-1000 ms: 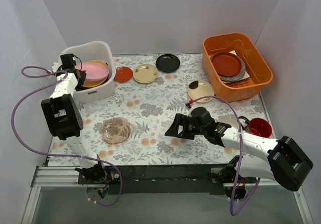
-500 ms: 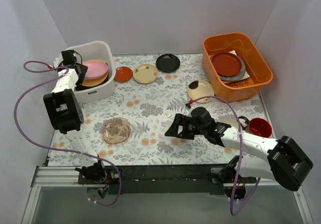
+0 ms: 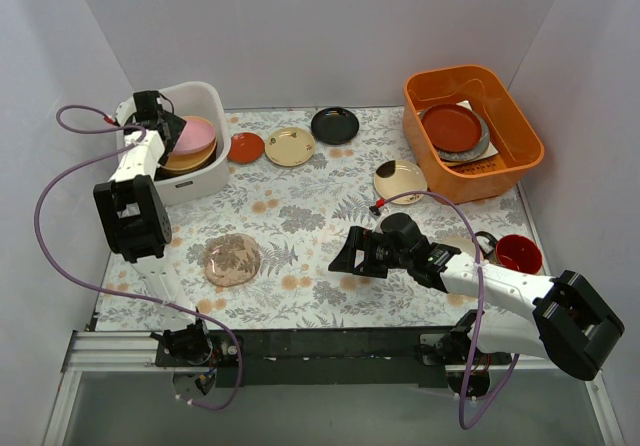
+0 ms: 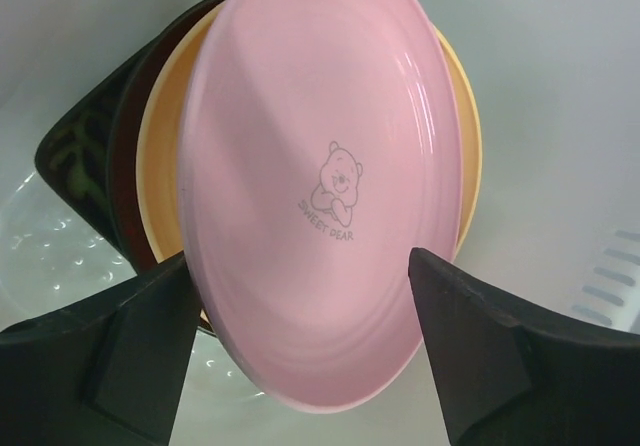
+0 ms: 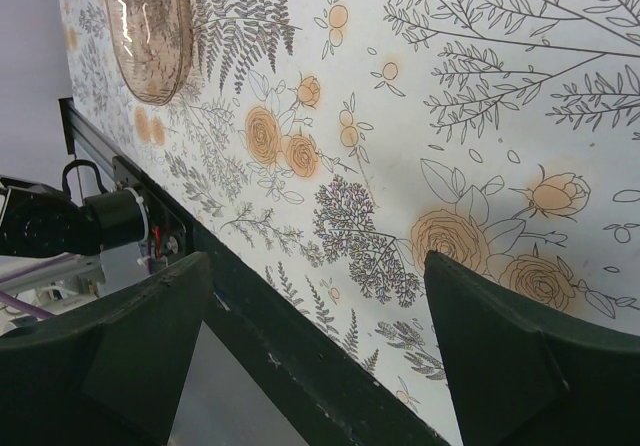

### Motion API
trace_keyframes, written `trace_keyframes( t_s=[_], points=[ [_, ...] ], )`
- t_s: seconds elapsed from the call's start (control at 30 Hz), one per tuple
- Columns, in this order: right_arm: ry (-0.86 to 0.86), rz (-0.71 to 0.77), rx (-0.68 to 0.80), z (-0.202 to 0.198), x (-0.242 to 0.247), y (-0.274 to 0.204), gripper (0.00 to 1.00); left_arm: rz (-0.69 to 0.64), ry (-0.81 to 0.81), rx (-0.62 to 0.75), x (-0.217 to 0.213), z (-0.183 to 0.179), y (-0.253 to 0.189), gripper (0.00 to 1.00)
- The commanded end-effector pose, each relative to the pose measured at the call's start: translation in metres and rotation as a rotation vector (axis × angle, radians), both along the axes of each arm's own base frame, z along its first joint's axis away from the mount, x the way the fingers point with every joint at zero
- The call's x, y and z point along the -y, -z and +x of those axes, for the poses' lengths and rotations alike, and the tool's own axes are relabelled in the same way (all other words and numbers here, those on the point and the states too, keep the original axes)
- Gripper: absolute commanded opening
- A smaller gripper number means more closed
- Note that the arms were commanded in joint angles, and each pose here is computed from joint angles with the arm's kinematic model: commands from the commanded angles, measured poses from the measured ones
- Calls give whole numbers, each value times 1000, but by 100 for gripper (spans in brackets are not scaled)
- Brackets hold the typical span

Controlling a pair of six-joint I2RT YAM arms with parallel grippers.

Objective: Place the plates into the plastic bin on the countertop
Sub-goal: Place the plate in the plastic bin.

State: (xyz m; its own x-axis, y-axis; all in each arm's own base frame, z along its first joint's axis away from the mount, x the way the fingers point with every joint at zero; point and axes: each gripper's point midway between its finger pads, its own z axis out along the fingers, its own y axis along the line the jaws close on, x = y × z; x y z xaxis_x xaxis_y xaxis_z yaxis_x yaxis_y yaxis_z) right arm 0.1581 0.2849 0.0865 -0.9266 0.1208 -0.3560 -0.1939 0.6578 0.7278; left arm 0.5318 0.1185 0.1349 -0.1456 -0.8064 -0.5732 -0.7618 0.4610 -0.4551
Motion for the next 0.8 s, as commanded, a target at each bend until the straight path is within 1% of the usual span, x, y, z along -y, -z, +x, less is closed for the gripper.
trace_keyframes(
  t_s=[0.0,0.13,0.33,0.57,0.7,0.77],
  points=[
    [-12,21,30,3,-2,-3,95,45,38,85,7,19,-37,82],
    [-14,21,30,3,-2,-3,95,60,55,65,4,31,-35,86],
    [-18,24,29,3,-4,-2,95,69,49,17,3,23,-29,90],
    [-26,28,30,4,-6,-3,95,29,44,-23,11,-1,-16,91],
    [-26,30,32,4,-6,-4,95,-16,37,-69,19,-19,-6,92],
    [-26,30,32,4,-7,-4,95,-57,42,-73,26,-22,-5,92]
  ],
)
